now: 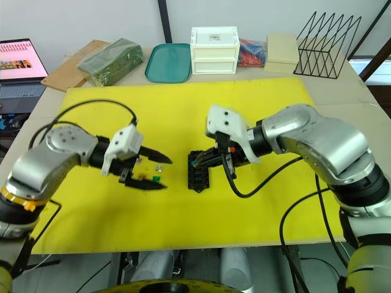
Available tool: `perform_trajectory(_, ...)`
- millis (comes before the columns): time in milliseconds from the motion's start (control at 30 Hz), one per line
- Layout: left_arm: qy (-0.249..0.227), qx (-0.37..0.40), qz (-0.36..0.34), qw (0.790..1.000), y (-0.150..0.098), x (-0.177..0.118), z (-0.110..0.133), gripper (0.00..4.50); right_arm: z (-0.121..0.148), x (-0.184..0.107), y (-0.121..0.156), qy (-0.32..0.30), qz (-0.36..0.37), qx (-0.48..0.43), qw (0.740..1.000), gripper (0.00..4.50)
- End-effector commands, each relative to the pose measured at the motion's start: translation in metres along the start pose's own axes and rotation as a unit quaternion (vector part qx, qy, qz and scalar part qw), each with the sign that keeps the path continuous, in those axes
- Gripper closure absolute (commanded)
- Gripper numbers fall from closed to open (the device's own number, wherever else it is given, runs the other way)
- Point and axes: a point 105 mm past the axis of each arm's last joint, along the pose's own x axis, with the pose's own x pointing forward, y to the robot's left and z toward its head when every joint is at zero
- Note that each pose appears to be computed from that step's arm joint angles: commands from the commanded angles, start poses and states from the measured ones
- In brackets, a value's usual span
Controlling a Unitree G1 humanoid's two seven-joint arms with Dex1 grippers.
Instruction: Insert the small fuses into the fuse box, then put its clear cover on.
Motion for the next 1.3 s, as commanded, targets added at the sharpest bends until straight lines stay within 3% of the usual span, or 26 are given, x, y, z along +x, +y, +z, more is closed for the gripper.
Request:
perform_trajectory(33, 0.004, 0.051, 0.005, 0.999, -0.010, 0.002, 0.002, 0.02, 0.001, 0.005, 0.008, 0.000, 0.014, -0.062, 0.998, 4.50)
perform_trajectory(133, -0.011, 0.057, 0.027, 0.998, -0.012, 0.011, -0.003, 0.02, -0.008, 0.016, 0.016, -0.001, 0.028, -0.081, 0.996, 4.50)
perform_trajectory(433, -0.031, 0.105, 0.110, 0.988, 0.011, 0.027, -0.005, 0.02, -0.019, 0.026, 0.013, 0.000, 0.020, -0.109, 0.994, 4.50)
perform_trajectory(1300, -0.024, 0.110, 0.102, 0.988, 0.018, 0.035, -0.005, 0.02, -0.030, 0.014, 0.006, 0.012, -0.004, -0.087, 0.996, 4.50)
